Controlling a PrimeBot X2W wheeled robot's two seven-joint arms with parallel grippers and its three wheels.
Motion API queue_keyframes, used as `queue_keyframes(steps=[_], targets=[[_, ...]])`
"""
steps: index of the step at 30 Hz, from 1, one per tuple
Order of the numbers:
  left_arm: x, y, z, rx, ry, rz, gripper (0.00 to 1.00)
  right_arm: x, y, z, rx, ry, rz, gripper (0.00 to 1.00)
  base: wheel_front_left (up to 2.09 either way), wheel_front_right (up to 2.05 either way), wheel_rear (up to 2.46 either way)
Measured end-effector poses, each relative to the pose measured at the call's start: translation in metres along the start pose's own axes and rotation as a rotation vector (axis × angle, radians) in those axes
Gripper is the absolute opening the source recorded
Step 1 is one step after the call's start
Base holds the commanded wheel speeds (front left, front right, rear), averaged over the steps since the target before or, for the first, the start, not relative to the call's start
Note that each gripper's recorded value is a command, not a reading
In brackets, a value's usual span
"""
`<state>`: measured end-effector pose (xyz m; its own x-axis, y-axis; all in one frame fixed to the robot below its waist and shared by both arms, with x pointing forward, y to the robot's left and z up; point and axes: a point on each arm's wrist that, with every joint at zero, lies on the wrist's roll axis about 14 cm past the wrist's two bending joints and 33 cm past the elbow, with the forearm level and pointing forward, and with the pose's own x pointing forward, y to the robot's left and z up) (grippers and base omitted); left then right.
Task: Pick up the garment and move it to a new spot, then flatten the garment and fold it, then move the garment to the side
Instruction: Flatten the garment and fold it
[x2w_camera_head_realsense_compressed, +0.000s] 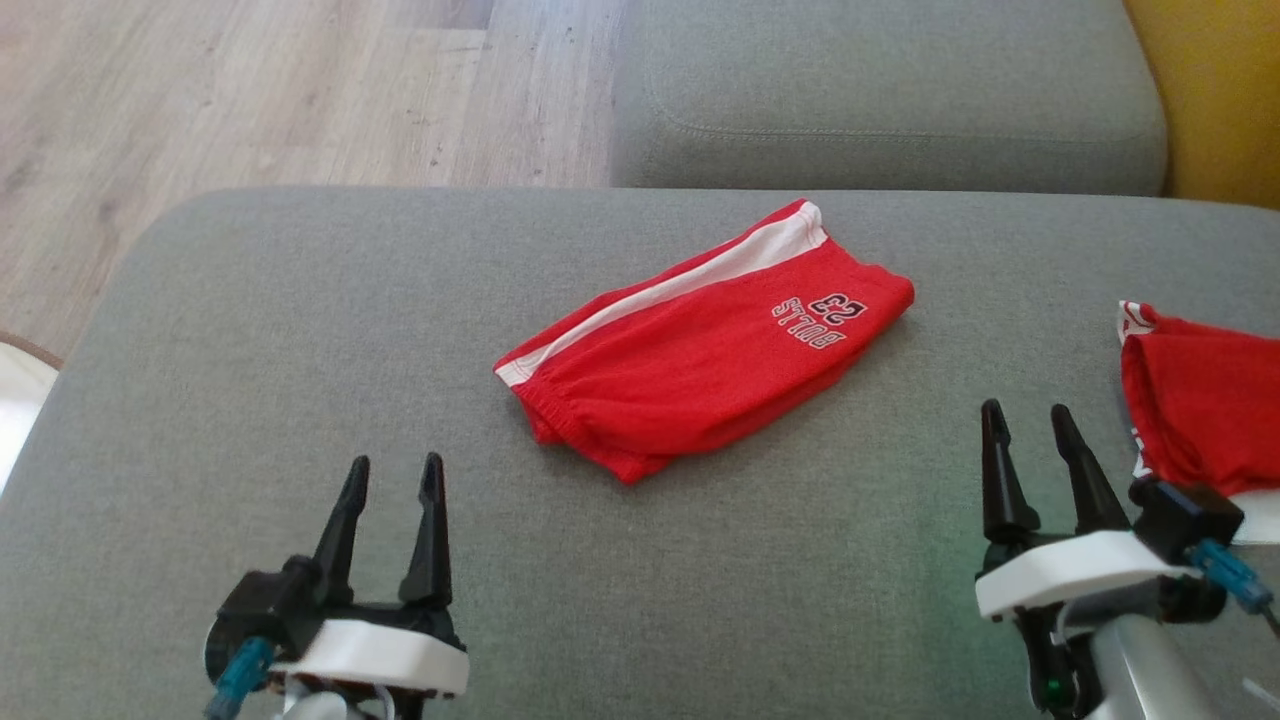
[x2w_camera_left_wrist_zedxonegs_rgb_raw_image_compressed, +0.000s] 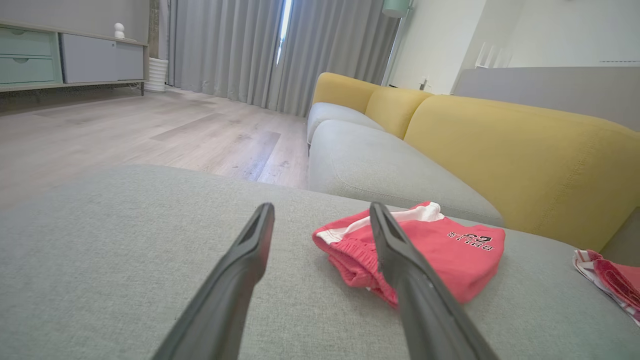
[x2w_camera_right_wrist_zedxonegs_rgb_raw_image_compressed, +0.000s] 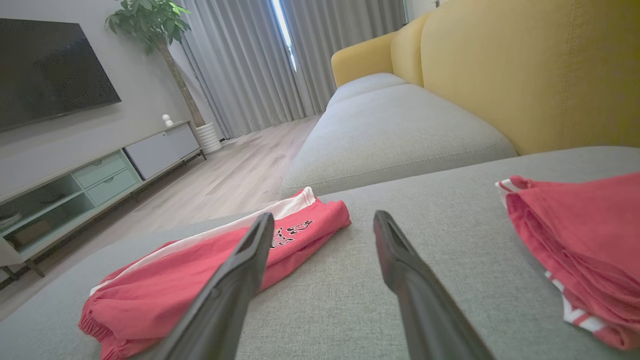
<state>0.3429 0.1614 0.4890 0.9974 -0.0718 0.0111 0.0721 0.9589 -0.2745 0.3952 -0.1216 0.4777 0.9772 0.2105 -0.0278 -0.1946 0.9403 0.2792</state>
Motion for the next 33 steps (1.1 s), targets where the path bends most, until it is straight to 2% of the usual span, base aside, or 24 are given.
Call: queue_keyframes(steps=[8, 12, 17, 25, 33], targets=[[0.002, 0.002, -0.002, 0.006, 0.001, -0.004, 1.00, 0.009, 0.007, 0.003, -0.018, 0.008, 0.019, 1.00, 0.00, 0.00, 0.00], [0.006, 0.003, -0.009, 0.009, 0.023, -0.003, 1.00, 0.019, 0.001, -0.006, -0.027, 0.060, 0.004, 1.00, 0.00, 0.00, 0.00], [0.021, 0.007, -0.012, 0.013, 0.035, 0.005, 1.00, 0.056, -0.003, -0.015, -0.019, 0.138, -0.009, 1.00, 0.00, 0.00, 0.00], [0.038, 0.021, -0.019, 0.013, 0.060, 0.040, 1.00, 0.123, -0.011, -0.038, 0.075, 0.268, -0.055, 1.00, 0.00, 0.00, 0.00], [0.040, 0.039, -0.023, 0.032, 0.082, 0.086, 1.00, 0.152, -0.018, -0.086, 0.071, 0.447, -0.089, 1.00, 0.00, 0.00, 0.00]])
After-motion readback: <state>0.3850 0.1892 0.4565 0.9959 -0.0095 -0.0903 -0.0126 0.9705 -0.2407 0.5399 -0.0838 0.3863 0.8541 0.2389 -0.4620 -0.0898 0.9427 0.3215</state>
